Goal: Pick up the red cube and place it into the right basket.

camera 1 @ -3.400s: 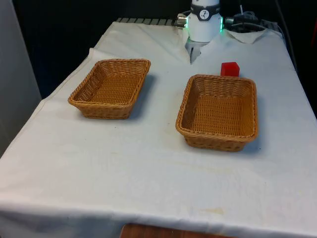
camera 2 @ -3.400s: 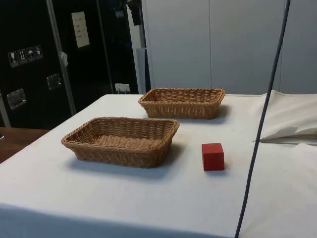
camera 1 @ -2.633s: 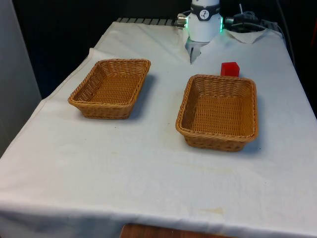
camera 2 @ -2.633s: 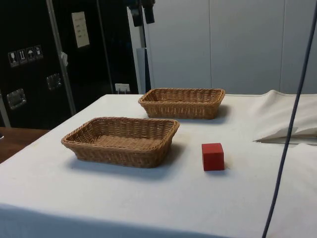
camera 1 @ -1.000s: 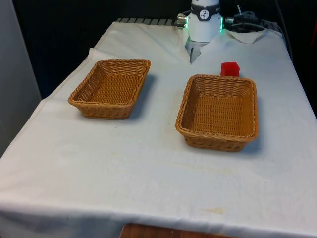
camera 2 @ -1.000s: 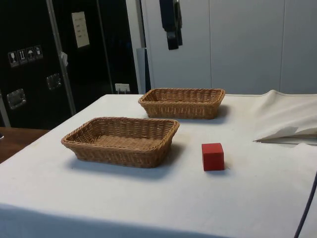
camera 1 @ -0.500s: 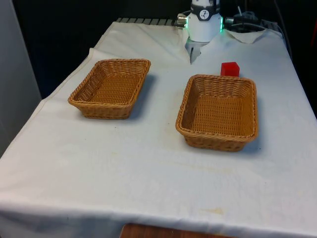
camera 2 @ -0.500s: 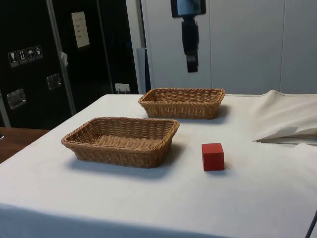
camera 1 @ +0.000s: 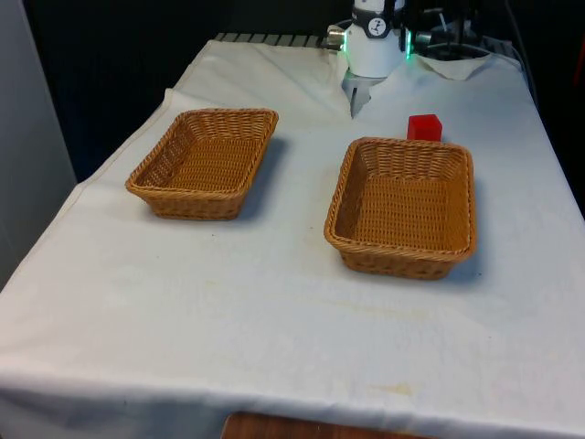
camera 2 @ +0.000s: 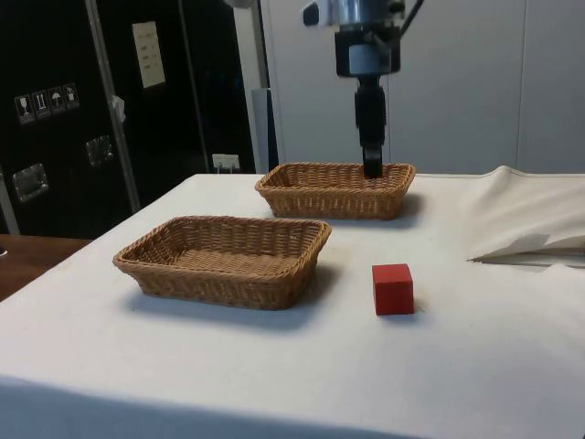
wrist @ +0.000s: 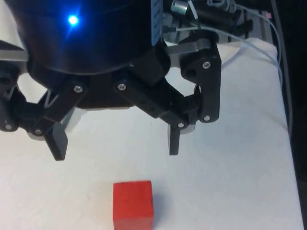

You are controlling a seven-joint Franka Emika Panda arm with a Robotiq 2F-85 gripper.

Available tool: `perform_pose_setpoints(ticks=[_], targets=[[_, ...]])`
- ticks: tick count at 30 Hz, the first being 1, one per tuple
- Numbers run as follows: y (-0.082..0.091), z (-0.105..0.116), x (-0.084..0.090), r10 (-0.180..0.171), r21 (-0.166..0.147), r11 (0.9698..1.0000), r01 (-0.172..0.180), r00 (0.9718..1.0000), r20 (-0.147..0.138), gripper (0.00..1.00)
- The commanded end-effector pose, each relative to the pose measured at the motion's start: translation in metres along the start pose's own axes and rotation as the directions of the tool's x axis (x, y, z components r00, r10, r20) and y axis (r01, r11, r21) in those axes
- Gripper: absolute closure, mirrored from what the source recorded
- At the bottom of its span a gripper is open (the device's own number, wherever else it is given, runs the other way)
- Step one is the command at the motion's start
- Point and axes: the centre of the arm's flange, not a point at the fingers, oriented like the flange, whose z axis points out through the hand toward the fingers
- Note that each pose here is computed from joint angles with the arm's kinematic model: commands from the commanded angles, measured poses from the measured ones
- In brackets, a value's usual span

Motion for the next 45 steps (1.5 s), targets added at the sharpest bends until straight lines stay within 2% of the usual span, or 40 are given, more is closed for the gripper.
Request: perform_pose_setpoints(ticks=[1, 6, 7, 15, 16, 17, 22, 24, 25, 26, 31, 32, 33, 40, 41, 42, 45], targets=[[-0.003, 0.007, 0.001, 0.004, 0.0, 1.0, -0.004, 1.0, -0.006, 0.0], [-0.004, 0.029, 0.003, 0.0, 0.007, 1.0, 0.0, 1.0, 0.005, 0.0], [-0.003, 0.027, 0.003, -0.001, 0.001, 1.0, 0.001, 0.9999, 0.011, 0.0], [-0.003, 0.054, 0.001, -0.005, 0.026, 0.9996, 0.004, 0.9999, 0.015, 0.0], [-0.001, 0.057, 0.001, -0.006, 0.024, 0.9997, 0.006, 0.9996, 0.026, 0.0], [-0.003, 0.06, -0.001, -0.006, 0.03, 0.9995, 0.005, 0.9999, 0.015, 0.0], [-0.007, 0.078, -0.008, -0.012, 0.034, 0.9993, 0.012, 0.9999, 0.009, 0.0], [-0.008, 0.084, -0.01, -0.013, 0.033, 0.9994, 0.013, 0.9999, 0.006, 0.0], [-0.006, 0.082, -0.009, -0.014, 0.027, 0.9995, 0.014, 0.9997, 0.018, 0.0], [-0.009, 0.087, -0.01, -0.013, 0.032, 0.9994, 0.013, 0.9999, 0.008, 0.0], [-0.011, 0.104, -0.011, -0.018, 0.02, 0.9996, 0.018, 0.9998, 0.009, 0.0], [-0.009, 0.102, -0.011, -0.018, 0.014, 0.9997, 0.018, 0.9996, 0.02, 0.0], [-0.012, 0.107, -0.011, -0.018, 0.017, 0.9997, 0.018, 0.9998, 0.009, 0.0], [-0.012, 0.128, -0.011, -0.025, -0.003, 0.9997, 0.025, 0.9996, 0.01, 0.0], [-0.01, 0.129, -0.011, -0.026, -0.011, 0.9996, 0.026, 0.9994, 0.021, 0.0], [-0.012, 0.131, -0.012, -0.024, -0.005, 0.9997, 0.024, 0.9996, 0.011, 0.0], [-0.012, 0.139, -0.012, -0.028, -0.015, 0.9995, 0.028, 0.9996, 0.01, 0.0]])
